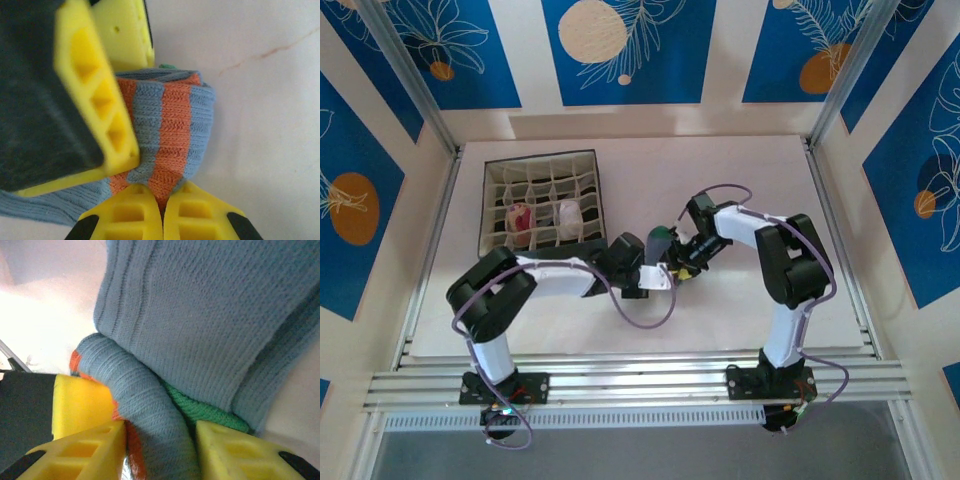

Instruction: Roll the socks

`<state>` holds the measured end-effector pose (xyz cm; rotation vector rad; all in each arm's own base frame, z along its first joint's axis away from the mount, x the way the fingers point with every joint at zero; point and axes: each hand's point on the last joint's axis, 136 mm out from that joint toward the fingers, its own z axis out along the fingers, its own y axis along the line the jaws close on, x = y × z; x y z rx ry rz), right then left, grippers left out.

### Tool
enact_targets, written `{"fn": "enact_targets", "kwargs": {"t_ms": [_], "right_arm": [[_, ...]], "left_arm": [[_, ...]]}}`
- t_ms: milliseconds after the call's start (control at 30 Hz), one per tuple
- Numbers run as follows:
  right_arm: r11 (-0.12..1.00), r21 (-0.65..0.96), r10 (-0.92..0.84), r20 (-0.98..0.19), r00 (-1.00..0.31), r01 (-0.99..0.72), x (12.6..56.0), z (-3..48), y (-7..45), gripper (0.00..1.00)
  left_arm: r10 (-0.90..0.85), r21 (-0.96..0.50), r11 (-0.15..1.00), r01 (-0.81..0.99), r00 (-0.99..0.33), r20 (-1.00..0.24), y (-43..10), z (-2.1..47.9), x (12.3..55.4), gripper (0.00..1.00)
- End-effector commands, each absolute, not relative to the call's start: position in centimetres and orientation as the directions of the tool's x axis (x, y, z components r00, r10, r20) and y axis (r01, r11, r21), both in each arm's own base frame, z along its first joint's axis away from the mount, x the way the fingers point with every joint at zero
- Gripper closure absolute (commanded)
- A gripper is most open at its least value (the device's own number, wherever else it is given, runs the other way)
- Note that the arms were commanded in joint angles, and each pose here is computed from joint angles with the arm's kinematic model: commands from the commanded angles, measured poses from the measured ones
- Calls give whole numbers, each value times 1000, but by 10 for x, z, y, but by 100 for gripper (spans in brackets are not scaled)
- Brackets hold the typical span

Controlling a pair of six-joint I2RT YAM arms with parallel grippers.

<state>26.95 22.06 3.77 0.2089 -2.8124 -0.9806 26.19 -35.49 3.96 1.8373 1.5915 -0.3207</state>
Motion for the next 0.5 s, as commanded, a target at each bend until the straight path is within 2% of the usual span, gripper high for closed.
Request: {"fn": "enact_targets", "kwargs": {"t_ms": [0, 67, 233, 467], "right_arm": [[782, 617, -159, 66, -985, -85, 271, 43, 211, 56], [788, 609, -156, 49, -987, -94, 274, 44, 210, 55], [790, 608, -117, 24, -993, -78, 280, 43, 208, 55], [729, 677, -96, -49, -994, -104, 283, 55, 214, 54]], "left_arm": [[852, -68, -32, 997, -8, -523, -334, 2, 218, 100], [874, -148, 0, 989, -72, -480, -332, -2, 217, 100], [860, -279, 66, 958, -197, -471, -336, 5, 217, 100], [765, -520, 170, 837, -445, -466, -337, 21, 230, 100]]}}
